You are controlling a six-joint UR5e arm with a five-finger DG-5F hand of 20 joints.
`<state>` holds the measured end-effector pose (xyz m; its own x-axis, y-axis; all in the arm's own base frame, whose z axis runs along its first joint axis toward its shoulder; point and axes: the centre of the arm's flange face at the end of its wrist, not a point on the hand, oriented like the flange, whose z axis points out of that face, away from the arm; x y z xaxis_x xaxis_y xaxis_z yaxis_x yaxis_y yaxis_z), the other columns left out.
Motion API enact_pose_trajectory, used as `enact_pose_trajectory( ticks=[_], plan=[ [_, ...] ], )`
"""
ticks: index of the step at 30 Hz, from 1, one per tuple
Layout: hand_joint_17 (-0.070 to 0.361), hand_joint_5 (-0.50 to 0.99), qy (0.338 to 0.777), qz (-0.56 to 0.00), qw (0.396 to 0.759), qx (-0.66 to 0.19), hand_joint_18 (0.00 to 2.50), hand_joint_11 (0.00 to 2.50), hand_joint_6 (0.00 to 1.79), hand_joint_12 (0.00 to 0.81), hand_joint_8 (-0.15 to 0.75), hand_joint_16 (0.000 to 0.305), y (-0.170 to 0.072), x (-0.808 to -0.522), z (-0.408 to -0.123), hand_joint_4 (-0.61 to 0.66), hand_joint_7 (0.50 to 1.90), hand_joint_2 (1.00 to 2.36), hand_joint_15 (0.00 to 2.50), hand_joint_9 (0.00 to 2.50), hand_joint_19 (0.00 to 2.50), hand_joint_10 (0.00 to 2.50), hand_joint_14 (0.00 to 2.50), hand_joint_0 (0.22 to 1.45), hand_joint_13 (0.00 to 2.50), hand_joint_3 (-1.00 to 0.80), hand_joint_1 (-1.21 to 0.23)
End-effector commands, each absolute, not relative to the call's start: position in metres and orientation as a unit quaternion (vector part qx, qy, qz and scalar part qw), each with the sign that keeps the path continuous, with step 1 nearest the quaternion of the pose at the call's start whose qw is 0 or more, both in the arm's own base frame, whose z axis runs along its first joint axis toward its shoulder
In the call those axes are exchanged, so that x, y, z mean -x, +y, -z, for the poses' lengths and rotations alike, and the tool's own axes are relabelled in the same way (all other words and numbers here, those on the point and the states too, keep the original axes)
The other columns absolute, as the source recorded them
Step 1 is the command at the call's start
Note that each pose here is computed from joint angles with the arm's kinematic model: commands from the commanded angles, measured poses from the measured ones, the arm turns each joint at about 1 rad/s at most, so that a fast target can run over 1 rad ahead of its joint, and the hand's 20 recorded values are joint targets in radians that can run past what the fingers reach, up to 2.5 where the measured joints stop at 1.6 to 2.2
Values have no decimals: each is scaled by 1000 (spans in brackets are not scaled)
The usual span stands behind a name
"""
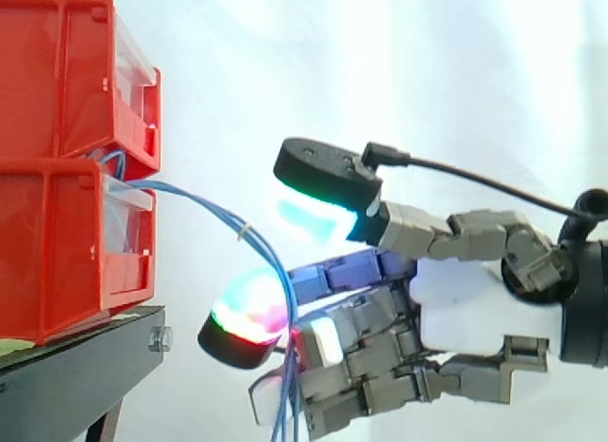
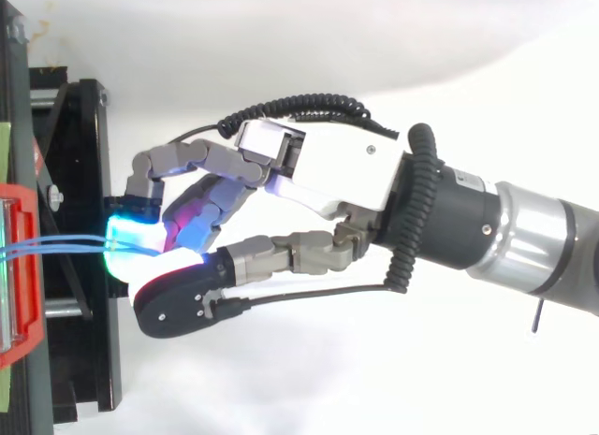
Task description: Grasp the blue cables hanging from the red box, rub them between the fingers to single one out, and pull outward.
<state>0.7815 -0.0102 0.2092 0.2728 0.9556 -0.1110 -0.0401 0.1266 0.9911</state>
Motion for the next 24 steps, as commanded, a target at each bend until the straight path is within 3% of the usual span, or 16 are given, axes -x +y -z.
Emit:
enact_pose_trajectory(
  ticks=[1, 11, 19, 24],
  plan=[
    [93, -88, 444, -409, 607, -517, 642, 878, 633, 329, 242, 41, -8, -781, -220, 194, 1133, 1005, 567, 1160, 493, 22, 22, 600, 885, -433, -616],
    [93, -95, 453, -395, 626, -496, 650, 873, 672, 331, 240, 41, 4, -793, -248, 182, 1109, 1005, 562, 1152, 494, 19, 23, 599, 882, -435, -649],
    [94, -101, 453, -395, 630, -492, 671, 873, 711, 332, 238, 42, 7, -795, -253, 189, 1029, 1004, 570, 1141, 521, 22, 24, 578, 886, -456, -670],
    [95, -81, 451, -396, 630, -492, 674, 850, 630, 338, 241, 42, 7, -796, -253, 198, 1134, 1003, 568, 1149, 529, 21, 22, 561, 880, -460, -622]
  ],
)
